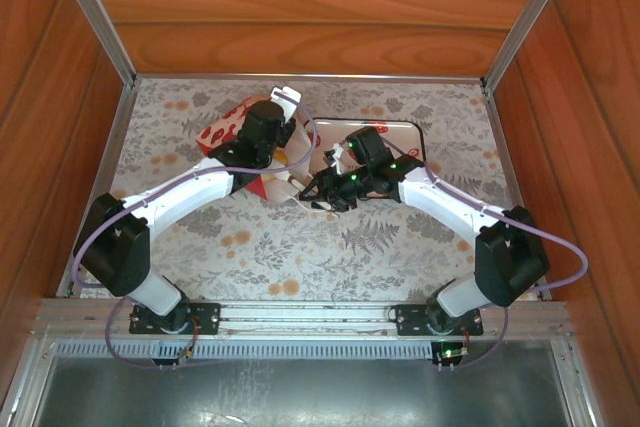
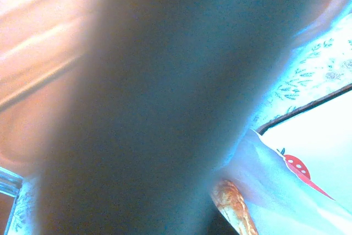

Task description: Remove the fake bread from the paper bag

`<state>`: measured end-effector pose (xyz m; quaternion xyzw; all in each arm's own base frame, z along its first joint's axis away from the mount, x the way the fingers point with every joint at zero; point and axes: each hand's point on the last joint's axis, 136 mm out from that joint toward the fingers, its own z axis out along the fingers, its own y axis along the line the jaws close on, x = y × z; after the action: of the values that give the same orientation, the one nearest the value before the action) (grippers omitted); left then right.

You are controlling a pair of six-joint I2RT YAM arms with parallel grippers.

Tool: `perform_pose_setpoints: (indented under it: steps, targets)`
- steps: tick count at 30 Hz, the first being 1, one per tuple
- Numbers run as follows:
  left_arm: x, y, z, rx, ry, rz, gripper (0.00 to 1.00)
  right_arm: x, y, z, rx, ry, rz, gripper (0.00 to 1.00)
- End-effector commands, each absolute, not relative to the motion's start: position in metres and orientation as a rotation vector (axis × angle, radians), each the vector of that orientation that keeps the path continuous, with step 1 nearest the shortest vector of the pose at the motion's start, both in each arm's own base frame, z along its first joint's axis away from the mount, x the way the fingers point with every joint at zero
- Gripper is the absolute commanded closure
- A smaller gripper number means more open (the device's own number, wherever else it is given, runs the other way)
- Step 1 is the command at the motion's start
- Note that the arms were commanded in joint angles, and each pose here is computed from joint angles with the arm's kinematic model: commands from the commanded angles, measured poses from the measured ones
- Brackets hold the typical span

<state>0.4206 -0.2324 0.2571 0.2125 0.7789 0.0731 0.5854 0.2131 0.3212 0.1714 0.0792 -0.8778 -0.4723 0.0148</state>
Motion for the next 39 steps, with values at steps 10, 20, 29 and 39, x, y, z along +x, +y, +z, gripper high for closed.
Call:
perform_pose_setpoints:
  steps: [10, 20, 29, 39]
  targets:
    - [0.418, -0.226, 0.284, 0.433, 1.755, 0.128, 1.0, 0.224, 0.339, 0.177, 0.262, -2.672, -1.553, 0.45]
    - [0.416, -0.226, 0.281, 0.437, 1.76, 0.122, 1.0, 0.232, 0.348, 0.177, 0.258, -2.642, -1.616, 0.44]
    - [0.416, -0.229, 0.282, 0.437, 1.759, 0.099, 1.0, 0.242, 0.36, 0.172, 0.255, -2.6, -1.662, 0.4]
    - [0.415, -0.229, 0.281, 0.434, 1.761, 0.09, 1.0, 0.25, 0.368, 0.164, 0.262, -2.582, -1.689, 0.5]
